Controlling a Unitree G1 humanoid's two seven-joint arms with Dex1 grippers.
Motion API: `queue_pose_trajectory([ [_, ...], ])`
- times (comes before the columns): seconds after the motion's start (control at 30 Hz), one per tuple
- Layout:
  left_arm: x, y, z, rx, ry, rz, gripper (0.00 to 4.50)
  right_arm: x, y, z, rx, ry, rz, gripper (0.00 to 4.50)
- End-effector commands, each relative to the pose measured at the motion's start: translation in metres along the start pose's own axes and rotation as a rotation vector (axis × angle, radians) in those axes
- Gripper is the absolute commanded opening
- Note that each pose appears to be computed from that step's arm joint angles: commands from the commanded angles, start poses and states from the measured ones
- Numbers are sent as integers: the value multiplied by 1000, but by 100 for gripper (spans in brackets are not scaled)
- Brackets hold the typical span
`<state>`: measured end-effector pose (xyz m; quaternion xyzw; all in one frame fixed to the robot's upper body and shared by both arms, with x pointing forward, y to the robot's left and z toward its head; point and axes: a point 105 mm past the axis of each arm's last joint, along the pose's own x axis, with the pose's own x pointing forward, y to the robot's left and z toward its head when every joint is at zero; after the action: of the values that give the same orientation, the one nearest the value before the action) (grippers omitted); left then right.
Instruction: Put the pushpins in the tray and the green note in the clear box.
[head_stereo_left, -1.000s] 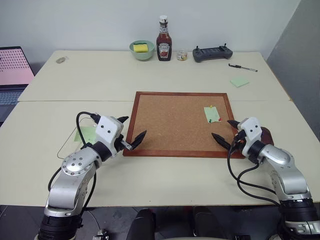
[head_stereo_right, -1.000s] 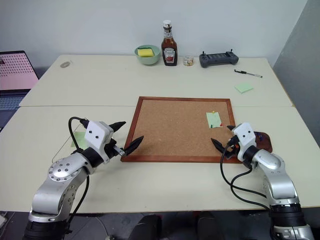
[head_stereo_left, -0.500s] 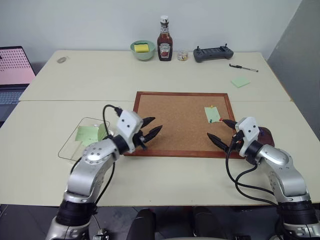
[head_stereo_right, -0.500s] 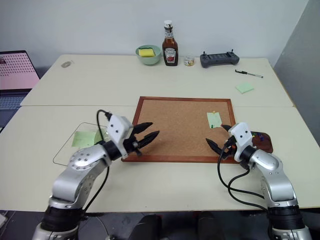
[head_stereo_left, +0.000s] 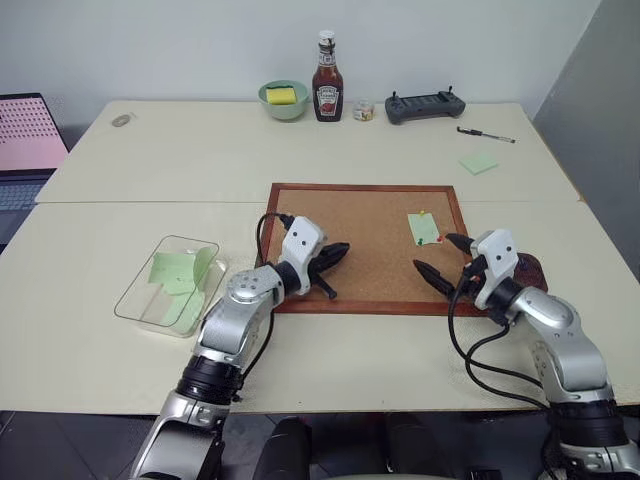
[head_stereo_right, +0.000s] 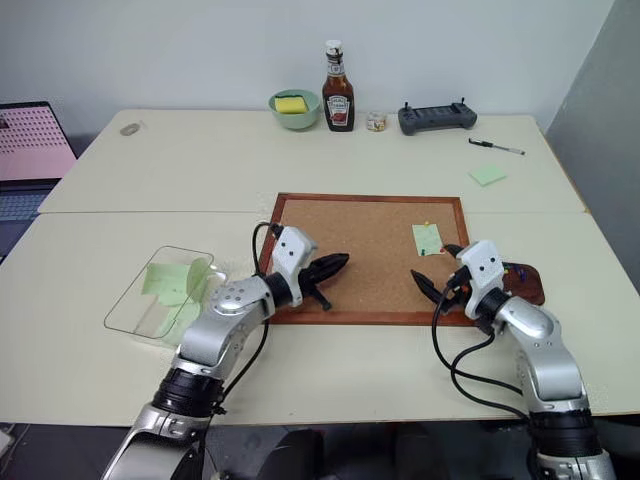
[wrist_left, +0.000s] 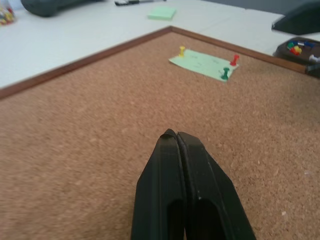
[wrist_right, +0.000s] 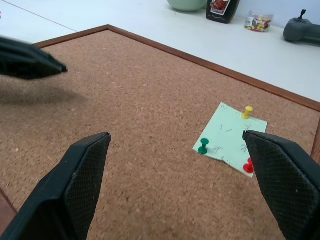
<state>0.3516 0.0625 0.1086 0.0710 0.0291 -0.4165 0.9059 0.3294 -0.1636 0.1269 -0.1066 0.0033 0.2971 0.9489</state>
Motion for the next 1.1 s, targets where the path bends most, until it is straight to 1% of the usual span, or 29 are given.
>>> queue_pose_trajectory([
  [0.03, 6, -3, 2, 6, -31, -27, 6, 9, -9, 9, -4, -1, -13, 450],
  [0.2, 8, -6, -14, -6, 7, -47, 6, 33, -17, 18, 33, 6, 1, 450],
  [0.37, 11, -9, -17, -4, 13, -60, 6, 65, -36, 25, 78, 13, -38, 450],
  [0.43, 11, -11, -17, 1, 15, -65, 6, 75, -45, 22, 69, 33, -60, 450],
  [0.67, 10, -13, -17, 7, 14, -68, 6, 90, -66, 8, 72, 94, -110, 450],
  [0.83, 9, -14, -17, 6, 13, -66, 6, 91, -68, 1, 67, 110, -105, 450],
  [0.93, 8, -14, -17, 4, 14, -65, 0, 91, -69, -2, 68, 112, -111, 398],
  [1.1, 9, -15, -17, 1, 14, -67, 0, 93, -68, -4, 75, 106, -116, 292],
])
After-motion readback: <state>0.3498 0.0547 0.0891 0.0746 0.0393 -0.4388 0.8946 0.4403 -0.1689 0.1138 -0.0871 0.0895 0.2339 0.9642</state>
